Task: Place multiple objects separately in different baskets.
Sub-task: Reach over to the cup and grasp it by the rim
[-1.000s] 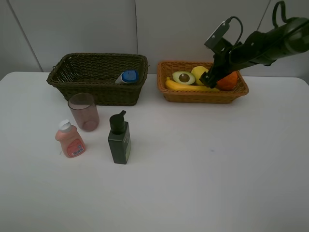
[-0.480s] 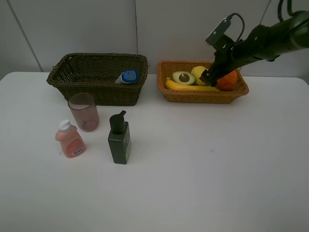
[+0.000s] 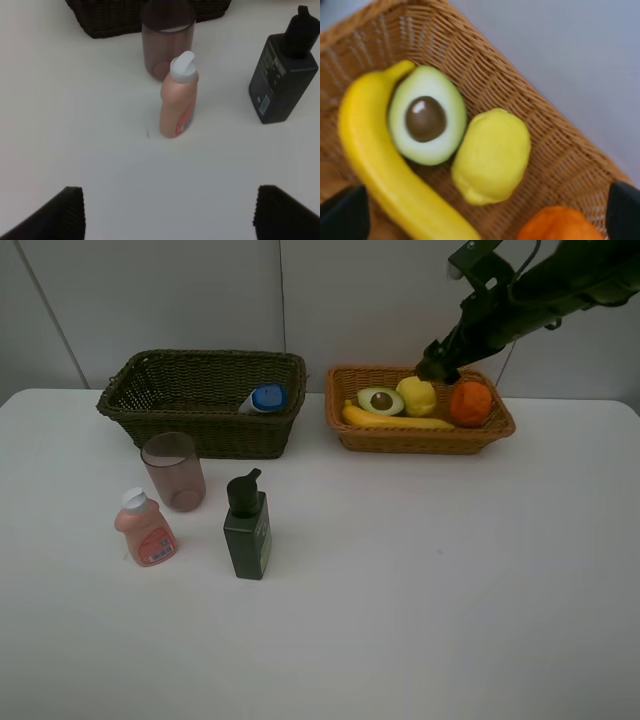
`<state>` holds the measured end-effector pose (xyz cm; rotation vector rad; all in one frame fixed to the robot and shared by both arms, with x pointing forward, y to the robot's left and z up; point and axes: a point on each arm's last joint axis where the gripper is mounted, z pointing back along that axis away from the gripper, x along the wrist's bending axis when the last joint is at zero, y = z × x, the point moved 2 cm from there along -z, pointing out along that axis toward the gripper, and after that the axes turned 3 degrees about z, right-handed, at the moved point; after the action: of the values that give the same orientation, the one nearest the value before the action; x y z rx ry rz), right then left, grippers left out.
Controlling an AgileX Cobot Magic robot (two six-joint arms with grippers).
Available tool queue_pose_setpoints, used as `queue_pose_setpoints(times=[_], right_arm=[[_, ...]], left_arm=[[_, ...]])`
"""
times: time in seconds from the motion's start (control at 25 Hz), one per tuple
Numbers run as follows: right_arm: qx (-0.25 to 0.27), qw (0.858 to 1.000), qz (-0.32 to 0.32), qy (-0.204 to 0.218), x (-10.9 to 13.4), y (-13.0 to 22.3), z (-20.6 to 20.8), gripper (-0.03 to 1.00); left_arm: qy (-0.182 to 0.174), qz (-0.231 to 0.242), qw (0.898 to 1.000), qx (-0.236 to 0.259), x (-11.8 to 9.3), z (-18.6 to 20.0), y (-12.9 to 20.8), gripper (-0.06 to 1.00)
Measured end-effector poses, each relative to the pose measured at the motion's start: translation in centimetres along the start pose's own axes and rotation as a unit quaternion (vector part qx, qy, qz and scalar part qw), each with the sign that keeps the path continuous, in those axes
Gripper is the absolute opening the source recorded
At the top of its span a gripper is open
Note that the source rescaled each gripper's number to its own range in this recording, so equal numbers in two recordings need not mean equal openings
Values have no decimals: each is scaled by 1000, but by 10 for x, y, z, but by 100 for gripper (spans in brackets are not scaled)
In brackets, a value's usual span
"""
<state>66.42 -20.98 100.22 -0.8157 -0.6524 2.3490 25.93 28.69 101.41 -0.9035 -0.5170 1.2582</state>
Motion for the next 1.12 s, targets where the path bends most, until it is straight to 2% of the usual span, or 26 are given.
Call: queue_pose_setpoints(times=[0.24,0.72,1.12], right_arm=[[22,997,-60,-36,5,-7,37,100],[126,978,-145,-84,20,5,87,100],[124,973,-184,-65,50,26,165,100]], left_arm=[[0,0,1000,0,0,0,0,90],[0,0,1000,0,0,0,0,90],[0,0,1000,0,0,0,0,90]])
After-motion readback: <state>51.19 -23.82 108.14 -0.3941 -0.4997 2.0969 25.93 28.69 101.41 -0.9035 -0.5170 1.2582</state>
